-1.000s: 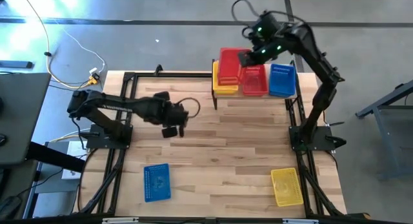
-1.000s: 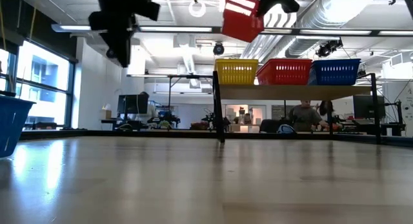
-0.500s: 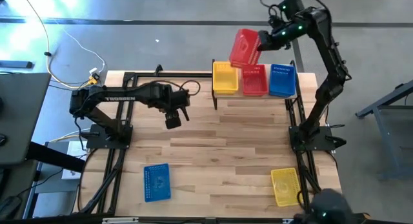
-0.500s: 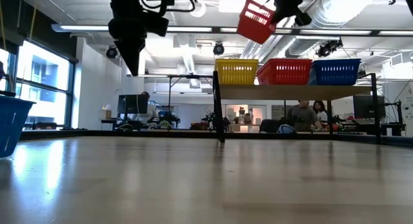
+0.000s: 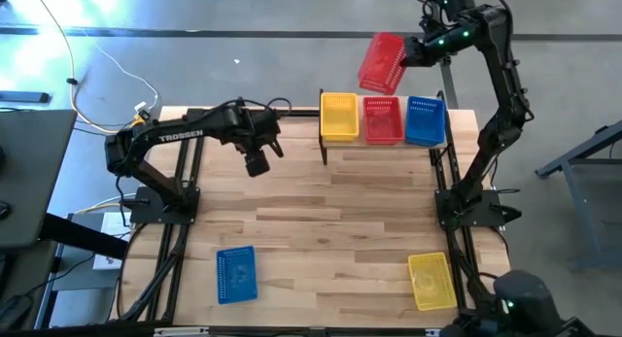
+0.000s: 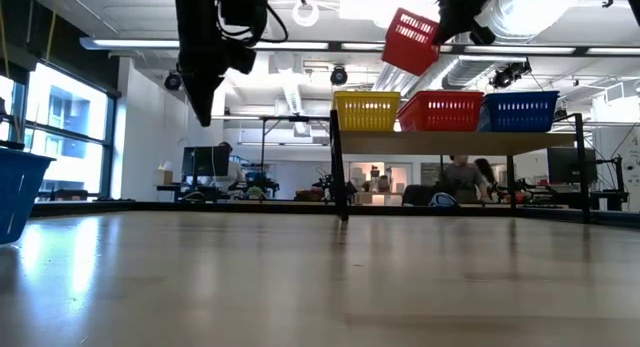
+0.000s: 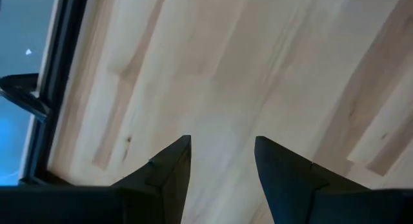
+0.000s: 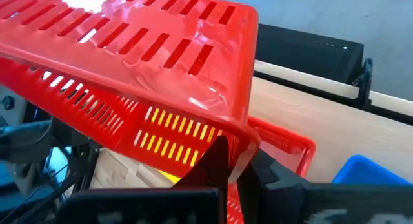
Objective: Stack baskets on shelf by color
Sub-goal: Stack the red basket on the stacked red baskets on the shelf
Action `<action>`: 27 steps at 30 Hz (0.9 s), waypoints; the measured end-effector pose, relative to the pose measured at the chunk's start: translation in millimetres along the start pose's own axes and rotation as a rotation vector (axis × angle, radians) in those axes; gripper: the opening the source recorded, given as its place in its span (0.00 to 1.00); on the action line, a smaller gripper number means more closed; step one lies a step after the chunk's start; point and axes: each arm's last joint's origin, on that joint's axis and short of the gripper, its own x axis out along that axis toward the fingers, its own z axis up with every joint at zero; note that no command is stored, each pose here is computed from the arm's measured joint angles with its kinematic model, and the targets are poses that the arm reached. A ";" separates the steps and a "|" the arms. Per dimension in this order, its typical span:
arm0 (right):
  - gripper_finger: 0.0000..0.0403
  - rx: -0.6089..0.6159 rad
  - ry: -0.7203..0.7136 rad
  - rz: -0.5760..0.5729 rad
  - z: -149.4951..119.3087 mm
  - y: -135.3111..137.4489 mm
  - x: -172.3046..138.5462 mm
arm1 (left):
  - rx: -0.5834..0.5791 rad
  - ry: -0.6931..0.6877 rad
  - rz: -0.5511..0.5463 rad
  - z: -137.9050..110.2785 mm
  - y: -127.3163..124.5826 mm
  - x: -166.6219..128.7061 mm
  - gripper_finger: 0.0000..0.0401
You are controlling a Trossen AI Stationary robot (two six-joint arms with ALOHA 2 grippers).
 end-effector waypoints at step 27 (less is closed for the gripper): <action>0.00 -0.043 0.040 -0.155 -74.1 0.4 -21.3 | 0.046 0.021 -0.015 -2.2 29.3 5.8 0.40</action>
